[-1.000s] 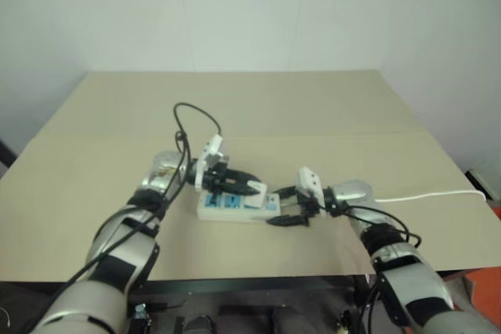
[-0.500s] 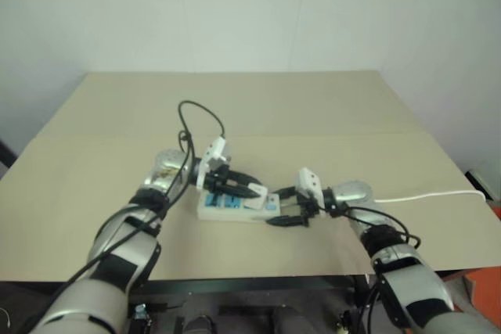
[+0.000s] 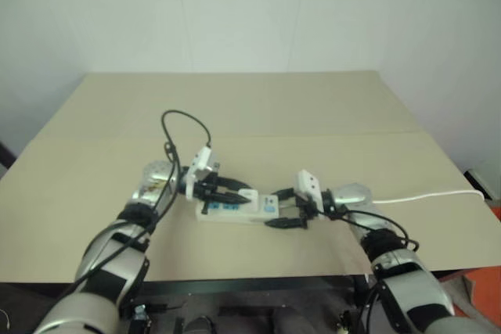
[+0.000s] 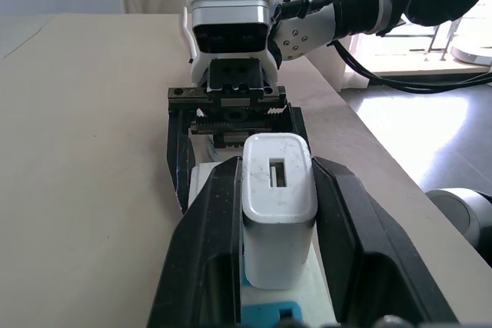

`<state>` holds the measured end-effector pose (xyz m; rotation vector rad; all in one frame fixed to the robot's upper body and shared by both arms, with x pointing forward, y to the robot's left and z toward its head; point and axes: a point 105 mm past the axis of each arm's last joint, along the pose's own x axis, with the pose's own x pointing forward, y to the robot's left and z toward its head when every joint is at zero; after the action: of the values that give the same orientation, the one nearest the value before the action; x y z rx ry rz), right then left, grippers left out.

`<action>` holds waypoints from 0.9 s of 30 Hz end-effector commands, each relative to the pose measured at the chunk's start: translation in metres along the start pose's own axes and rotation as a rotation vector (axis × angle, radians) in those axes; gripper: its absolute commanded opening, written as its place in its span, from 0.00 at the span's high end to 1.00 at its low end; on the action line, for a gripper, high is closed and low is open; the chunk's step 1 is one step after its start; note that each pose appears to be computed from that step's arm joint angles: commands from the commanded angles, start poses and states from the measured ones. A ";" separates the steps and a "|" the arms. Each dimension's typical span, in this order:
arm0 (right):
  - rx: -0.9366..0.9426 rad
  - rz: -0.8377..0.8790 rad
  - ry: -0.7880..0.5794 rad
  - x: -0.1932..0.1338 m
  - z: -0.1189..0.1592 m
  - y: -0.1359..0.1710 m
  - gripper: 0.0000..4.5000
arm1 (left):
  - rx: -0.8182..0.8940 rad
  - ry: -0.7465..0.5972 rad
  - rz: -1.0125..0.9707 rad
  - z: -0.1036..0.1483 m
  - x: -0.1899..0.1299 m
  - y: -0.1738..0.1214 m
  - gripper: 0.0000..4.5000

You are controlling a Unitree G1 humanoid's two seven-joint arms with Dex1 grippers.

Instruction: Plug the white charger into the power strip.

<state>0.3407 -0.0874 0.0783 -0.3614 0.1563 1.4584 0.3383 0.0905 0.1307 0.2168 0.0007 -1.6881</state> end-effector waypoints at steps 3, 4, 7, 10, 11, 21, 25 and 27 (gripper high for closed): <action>0.035 0.015 0.030 0.001 -0.010 0.006 0.24 | -0.001 0.209 -0.059 -0.034 -0.005 -0.013 0.77; 0.035 0.014 0.032 0.001 -0.011 0.006 0.24 | 0.004 0.220 -0.066 -0.035 -0.005 -0.014 0.77; 0.035 0.012 0.038 0.001 -0.013 0.007 0.24 | 0.020 0.233 -0.079 -0.035 -0.003 -0.015 0.77; 0.037 0.009 0.043 0.001 -0.014 0.007 0.24 | -0.002 0.223 -0.070 -0.038 -0.003 -0.016 0.77; 0.037 0.008 0.044 0.001 -0.014 0.007 0.24 | -0.008 0.225 -0.069 -0.039 -0.003 -0.016 0.77; 0.036 0.002 0.050 0.003 -0.015 0.006 0.24 | -0.079 0.184 -0.018 -0.044 -0.004 -0.015 0.57; 0.035 -0.001 0.050 0.004 -0.015 0.005 0.24 | -0.049 0.151 0.000 -0.036 -0.005 -0.012 0.29; 0.035 -0.004 0.051 0.004 -0.015 0.004 0.24 | -0.035 0.139 0.006 -0.032 -0.007 -0.011 0.15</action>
<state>0.3418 -0.0872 0.0741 -0.3747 0.1675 1.4397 0.3344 0.0983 0.0998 0.3050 0.1253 -1.6652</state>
